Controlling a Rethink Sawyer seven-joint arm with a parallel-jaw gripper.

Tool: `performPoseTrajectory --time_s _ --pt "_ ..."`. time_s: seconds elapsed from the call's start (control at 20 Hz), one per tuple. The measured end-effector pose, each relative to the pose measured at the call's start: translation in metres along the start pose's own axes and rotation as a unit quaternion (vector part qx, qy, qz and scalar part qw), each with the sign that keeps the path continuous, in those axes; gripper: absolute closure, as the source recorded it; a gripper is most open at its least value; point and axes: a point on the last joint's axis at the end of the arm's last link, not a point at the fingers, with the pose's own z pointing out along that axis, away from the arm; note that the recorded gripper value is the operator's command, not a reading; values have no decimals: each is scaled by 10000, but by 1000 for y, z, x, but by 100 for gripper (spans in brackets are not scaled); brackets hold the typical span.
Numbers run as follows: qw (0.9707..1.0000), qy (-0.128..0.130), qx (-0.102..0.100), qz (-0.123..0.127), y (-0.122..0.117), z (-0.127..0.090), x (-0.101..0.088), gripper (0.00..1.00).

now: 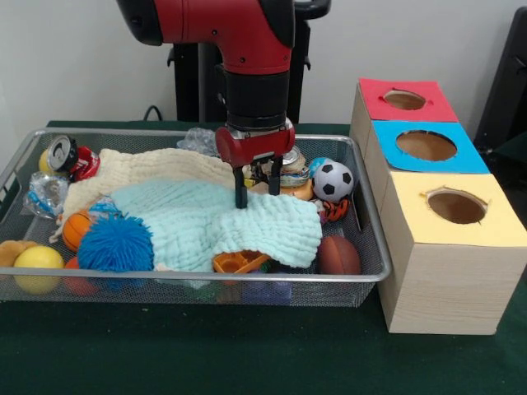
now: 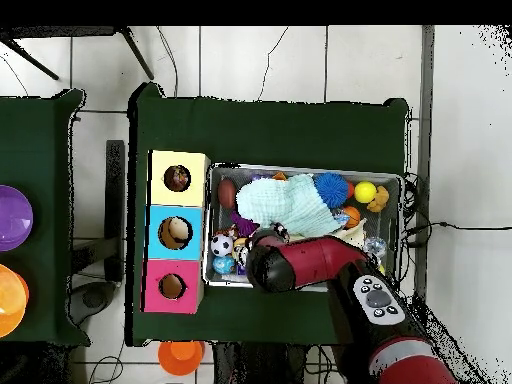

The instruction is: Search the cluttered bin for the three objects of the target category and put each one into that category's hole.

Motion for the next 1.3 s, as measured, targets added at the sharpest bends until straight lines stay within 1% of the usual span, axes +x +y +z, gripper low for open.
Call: performPoseTrajectory --time_s 0.25,0.3,1.05,1.2,1.3 --pt "10000 13 21 -21 0 0 0 0" --pt "10000 18 16 -25 1 0 0 100" --pt "10000 17 10 -26 1 1 0 100" --pt "10000 -4 10 12 -2 -1 1 100" --pt "9999 -52 -8 128 -11 -10 6 100"
